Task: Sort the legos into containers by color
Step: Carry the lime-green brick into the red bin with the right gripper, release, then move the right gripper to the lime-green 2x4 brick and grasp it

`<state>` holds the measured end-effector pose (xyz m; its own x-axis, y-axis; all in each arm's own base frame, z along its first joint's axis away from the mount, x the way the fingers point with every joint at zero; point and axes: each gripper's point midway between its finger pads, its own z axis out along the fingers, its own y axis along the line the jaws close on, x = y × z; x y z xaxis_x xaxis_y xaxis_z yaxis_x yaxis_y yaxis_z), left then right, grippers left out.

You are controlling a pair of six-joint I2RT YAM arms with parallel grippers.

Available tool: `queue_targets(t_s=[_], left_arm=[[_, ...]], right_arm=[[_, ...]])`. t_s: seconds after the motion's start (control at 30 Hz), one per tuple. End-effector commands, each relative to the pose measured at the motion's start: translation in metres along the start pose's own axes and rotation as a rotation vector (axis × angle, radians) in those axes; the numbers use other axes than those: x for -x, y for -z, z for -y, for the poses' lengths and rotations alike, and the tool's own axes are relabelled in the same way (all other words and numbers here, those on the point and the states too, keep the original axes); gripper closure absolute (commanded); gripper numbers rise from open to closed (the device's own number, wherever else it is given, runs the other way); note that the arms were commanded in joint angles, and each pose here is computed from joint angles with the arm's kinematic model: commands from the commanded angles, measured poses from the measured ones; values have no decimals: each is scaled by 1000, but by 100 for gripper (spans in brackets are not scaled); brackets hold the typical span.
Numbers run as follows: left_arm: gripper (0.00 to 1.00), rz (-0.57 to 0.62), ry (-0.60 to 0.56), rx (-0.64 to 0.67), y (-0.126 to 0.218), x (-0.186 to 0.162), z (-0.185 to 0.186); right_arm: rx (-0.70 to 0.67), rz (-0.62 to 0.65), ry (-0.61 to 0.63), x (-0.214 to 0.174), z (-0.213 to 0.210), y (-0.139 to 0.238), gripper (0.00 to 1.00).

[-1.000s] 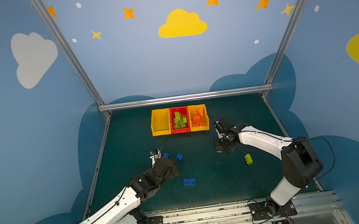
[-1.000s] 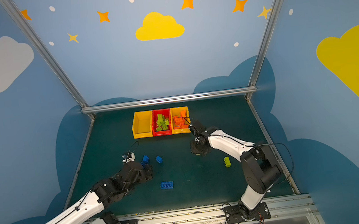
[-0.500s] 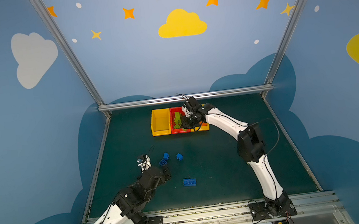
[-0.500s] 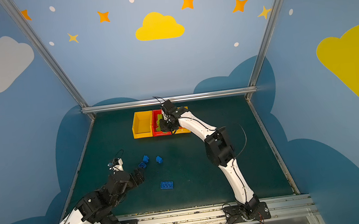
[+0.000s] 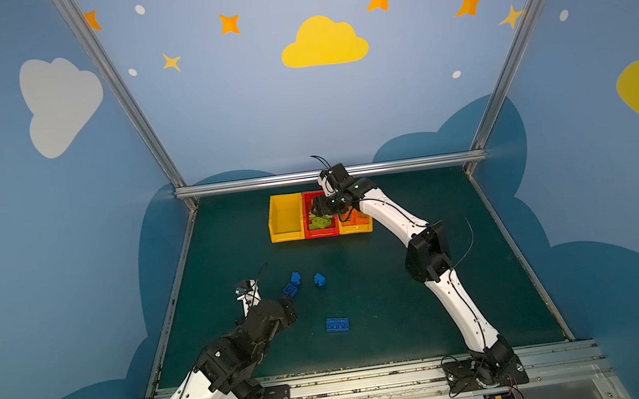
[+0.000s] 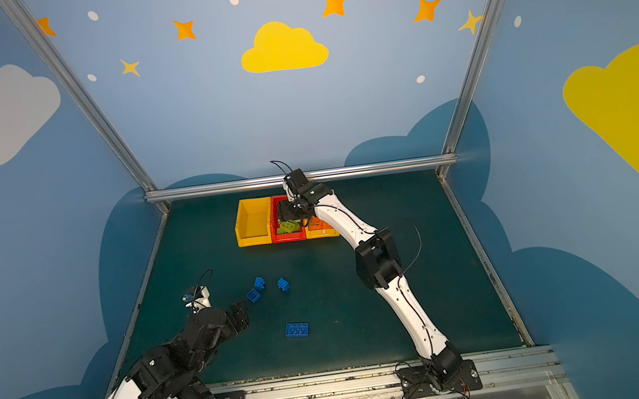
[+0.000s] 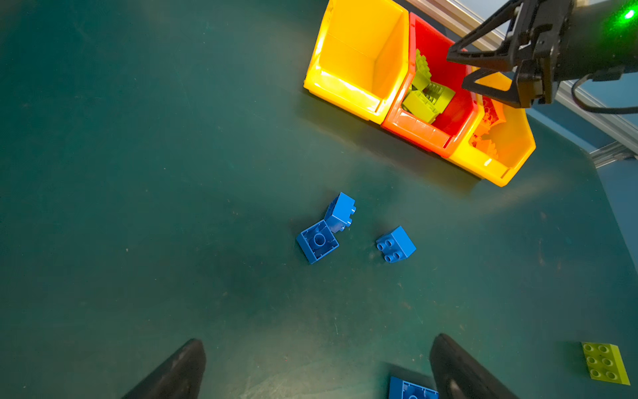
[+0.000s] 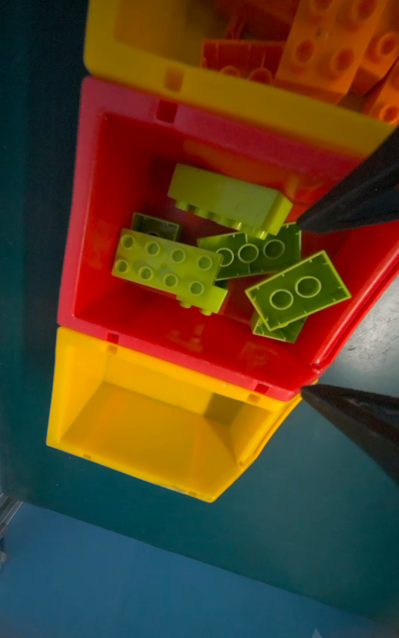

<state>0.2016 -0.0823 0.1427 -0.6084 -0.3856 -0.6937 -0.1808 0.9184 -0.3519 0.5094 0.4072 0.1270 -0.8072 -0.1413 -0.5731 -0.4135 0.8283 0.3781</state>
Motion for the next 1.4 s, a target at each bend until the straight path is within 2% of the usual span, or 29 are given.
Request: queue_targets(t_s=[0.0,0.13,0.27,0.5,0.7,1.0,1.13,1.37], left_arm=[[0,1,3,5,1,0,-2],[0,-17,-39,-38,-1,-1,10],[0,-68,-65,-115,-3,-6,31],[0,-160,-87,-278,-11,-27,86],[0,-232,-171,-344,-13,-48,133],[0,-332,-310,-429,-8,-91,194],[0,-354,-327,-413,-11,-99,202],[0,-329,-326,-361,-14,-94,192]], right_arm=[[16,103,90,29,-30,62,32],[-49,121,63,14,-13,106,33],[-186,92,7,-29,33,146,33],[-373,-4,-194,-148,131,210,32],[-516,-30,-328,-234,179,246,31],[-583,-41,-558,-307,222,261,29],[-537,-63,-609,-315,226,255,29],[-486,-121,-607,-313,224,240,37]])
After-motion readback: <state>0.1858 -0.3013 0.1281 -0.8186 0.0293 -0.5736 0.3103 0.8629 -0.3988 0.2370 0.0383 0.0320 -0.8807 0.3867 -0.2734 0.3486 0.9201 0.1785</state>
